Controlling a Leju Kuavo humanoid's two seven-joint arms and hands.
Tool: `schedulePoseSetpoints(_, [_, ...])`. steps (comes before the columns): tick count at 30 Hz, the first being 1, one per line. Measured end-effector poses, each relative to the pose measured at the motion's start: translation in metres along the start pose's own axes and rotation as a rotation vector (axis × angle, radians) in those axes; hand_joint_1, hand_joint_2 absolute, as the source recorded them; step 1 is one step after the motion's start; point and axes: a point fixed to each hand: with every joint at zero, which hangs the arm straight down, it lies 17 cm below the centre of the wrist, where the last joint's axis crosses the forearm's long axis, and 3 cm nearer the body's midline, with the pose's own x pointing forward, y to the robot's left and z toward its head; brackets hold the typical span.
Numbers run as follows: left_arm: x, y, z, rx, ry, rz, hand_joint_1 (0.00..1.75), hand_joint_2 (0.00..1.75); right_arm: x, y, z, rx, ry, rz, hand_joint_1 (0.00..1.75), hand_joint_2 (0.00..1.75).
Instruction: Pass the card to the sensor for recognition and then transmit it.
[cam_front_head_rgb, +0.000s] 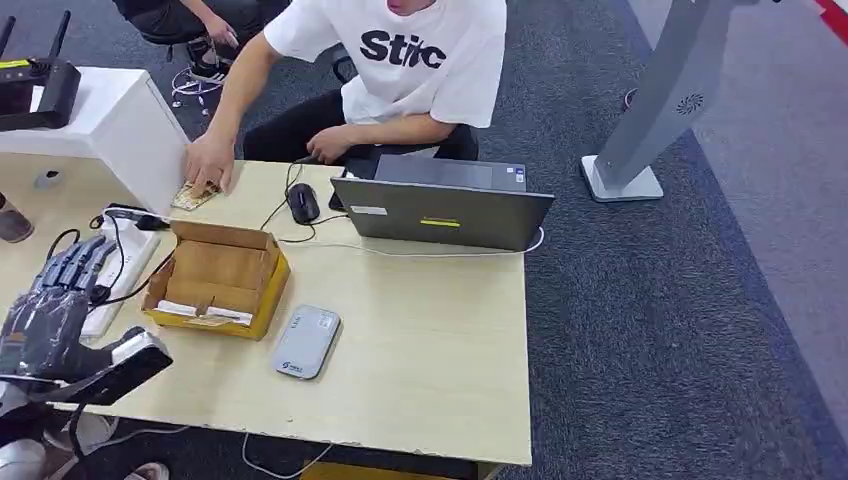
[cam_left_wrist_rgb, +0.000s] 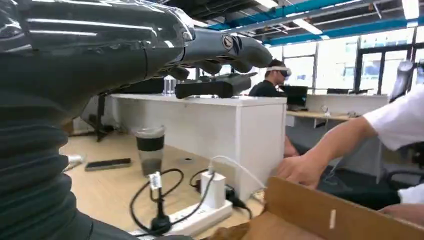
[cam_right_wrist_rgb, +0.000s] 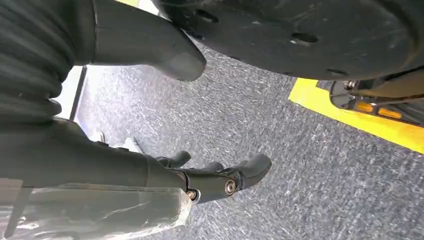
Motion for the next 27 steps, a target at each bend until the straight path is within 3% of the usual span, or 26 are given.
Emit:
schedulePoseSetpoints(7, [-0.016,0.002,0.003,-0.050,0.015,-0.096,0.00,1.75,0.000,0.004,0.001,0.004,0.009,-0.003,0.00,1.75])
schedulePoseSetpoints(12, [-0.018,0.005,-0.012,-0.036,0.019,-0.151,0.00,1.75,0.000,0.006,0.001,0.007,0.012,0.002,0.00,1.75])
schedulePoseSetpoints(27, [0.011,-0.071,-0.048,-0.175,-0.020,-0.147,0.00,1.75,0.000,0.006,0.001,0.004,0.019,0.058,0.00,1.75])
